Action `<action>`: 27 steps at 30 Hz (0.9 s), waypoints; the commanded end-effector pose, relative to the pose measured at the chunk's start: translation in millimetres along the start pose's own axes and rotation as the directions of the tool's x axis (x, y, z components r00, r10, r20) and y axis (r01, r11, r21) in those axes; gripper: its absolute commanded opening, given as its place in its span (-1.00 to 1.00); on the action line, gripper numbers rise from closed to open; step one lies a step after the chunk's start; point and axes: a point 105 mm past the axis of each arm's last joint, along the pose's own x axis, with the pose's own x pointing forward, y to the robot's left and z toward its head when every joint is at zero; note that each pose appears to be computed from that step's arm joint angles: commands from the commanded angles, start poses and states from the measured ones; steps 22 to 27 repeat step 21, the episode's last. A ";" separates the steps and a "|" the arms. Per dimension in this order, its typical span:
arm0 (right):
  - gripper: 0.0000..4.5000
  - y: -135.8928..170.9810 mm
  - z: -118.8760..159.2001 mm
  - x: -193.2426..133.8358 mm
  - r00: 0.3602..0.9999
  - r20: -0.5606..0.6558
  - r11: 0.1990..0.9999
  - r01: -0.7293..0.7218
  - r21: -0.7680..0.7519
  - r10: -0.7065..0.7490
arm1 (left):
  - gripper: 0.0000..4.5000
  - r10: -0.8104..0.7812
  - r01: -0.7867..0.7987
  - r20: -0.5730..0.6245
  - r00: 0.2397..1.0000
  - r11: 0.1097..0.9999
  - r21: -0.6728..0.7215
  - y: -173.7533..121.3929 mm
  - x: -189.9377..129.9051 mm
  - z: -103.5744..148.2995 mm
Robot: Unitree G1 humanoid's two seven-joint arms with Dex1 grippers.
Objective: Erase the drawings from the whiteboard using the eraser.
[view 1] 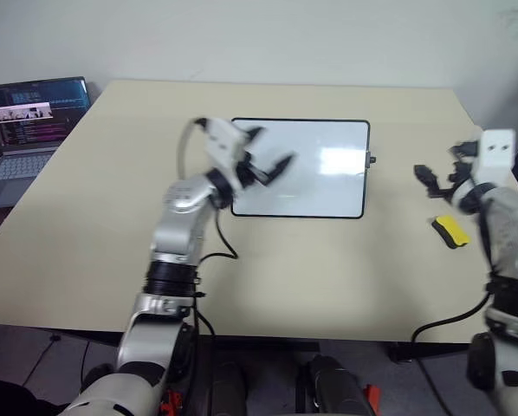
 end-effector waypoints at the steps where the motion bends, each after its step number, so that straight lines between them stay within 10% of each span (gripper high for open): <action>1: 0.98 -3.9 16.7 6.4 0.988 0.149 0.999 0.039 0.025 -0.042 | 1.00 0.219 -0.221 0.035 0.975 0.972 0.080 39.0 -23.6 10.3; 18: 0.98 44.9 -33.6 21.6 0.959 0.266 0.991 0.064 0.116 -0.093 | 1.00 0.497 -0.494 -0.174 0.850 0.867 0.066 70.1 -71.2 -102.3; 27: 0.98 55.8 -34.9 20.1 0.956 0.278 0.991 0.058 0.118 -0.089 | 1.00 0.476 -0.474 -0.183 0.860 0.879 0.056 64.8 -72.8 -108.3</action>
